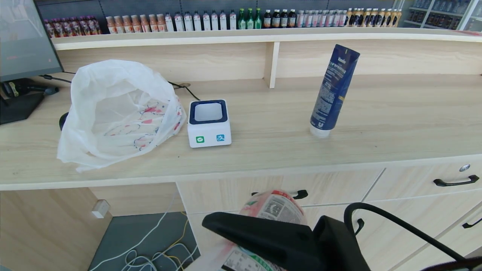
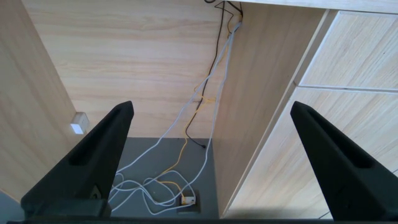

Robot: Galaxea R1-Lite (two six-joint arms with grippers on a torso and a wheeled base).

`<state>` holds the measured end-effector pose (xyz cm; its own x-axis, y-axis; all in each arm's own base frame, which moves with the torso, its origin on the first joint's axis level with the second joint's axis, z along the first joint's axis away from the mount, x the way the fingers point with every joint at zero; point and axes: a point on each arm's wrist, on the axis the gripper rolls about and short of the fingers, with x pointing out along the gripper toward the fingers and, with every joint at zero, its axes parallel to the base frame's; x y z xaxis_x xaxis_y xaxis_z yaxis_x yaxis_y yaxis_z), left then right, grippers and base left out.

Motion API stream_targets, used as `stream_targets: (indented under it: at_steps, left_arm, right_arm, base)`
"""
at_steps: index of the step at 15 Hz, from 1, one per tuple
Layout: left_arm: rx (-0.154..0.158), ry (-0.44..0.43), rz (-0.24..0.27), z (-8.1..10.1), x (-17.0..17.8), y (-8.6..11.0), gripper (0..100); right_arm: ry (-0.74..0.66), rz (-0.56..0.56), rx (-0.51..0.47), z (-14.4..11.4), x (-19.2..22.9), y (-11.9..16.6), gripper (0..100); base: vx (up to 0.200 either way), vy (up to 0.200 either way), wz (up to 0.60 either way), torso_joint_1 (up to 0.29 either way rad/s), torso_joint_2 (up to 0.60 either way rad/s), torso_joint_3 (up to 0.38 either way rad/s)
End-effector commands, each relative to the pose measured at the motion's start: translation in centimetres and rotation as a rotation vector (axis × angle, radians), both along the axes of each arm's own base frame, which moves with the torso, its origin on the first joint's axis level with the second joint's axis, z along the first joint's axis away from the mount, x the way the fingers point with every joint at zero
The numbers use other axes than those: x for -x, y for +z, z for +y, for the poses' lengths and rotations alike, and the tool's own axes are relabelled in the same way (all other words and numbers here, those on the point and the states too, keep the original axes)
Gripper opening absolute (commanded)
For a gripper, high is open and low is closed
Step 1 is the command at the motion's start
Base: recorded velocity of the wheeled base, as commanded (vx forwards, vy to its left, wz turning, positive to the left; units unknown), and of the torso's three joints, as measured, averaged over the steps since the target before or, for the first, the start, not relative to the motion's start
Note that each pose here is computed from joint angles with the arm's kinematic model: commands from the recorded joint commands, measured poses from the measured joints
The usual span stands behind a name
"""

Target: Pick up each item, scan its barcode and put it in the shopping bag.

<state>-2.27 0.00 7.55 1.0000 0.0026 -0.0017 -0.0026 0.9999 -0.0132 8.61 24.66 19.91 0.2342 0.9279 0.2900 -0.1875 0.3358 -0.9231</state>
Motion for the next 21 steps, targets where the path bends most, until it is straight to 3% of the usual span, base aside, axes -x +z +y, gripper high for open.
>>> stream_targets:
  at_steps: [1, 7, 9, 21]
  left_arm:
    - [0.001, 0.001, 0.000, 0.00, 0.00, 0.00, 100]
    - [0.001, 0.001, 0.000, 0.00, 0.00, 0.00, 100]
    - [0.001, 0.001, 0.000, 0.00, 0.00, 0.00, 100]
    - [0.001, 0.001, 0.000, 0.00, 0.00, 0.00, 100]
  right_arm:
    - [0.011, -0.024, -0.002, 0.14, 0.08, 0.18, 0]
    - [0.006, -0.167, 0.012, 0.28, 0.12, 0.62, 0]
    - [-0.039, -0.284, 0.000, 0.25, -0.04, 1.00, 0]
    - [-0.053, -0.307, -0.008, 0.30, -0.11, 1.10, 0]
  base:
    - [0.000, 0.000, 0.00, 0.000, 0.00, 0.000]
    - [0.000, 0.000, 0.00, 0.000, 0.00, 0.000]
    - [0.000, 0.000, 0.00, 0.000, 0.00, 0.000]
    - [0.000, 0.000, 0.00, 0.000, 0.00, 0.000]
